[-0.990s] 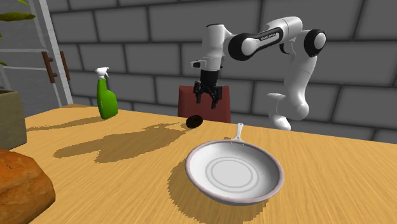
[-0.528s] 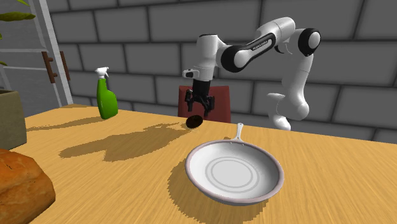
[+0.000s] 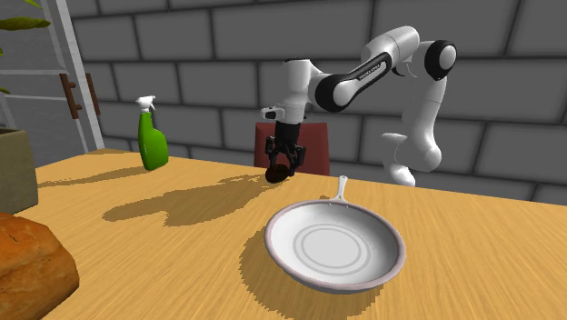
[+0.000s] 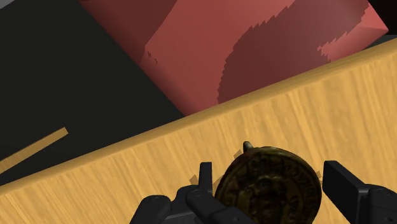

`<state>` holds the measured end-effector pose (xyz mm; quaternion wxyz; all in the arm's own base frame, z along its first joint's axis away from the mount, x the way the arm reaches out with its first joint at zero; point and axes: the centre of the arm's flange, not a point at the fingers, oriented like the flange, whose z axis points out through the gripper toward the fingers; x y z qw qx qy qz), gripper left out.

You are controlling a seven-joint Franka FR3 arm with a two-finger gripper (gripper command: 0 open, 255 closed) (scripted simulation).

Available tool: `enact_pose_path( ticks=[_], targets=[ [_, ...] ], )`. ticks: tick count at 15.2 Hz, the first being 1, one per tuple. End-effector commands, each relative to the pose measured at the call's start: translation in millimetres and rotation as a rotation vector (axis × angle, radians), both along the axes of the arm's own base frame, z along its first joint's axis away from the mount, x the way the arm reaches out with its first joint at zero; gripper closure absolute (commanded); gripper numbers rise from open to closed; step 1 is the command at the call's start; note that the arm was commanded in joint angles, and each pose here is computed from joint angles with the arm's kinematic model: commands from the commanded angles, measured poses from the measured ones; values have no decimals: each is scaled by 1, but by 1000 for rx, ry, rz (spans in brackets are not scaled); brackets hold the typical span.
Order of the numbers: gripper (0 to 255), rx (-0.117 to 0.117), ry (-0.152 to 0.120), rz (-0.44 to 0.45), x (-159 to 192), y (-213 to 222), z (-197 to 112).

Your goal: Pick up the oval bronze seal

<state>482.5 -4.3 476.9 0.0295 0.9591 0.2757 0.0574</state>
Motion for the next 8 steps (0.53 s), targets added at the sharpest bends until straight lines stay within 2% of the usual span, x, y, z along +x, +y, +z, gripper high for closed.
enact_pose_path(
  ticks=[1,8],
  targets=[
    [255,0,0,0,0,0,0],
    [255,0,0,0,0,0,5]
  ],
)
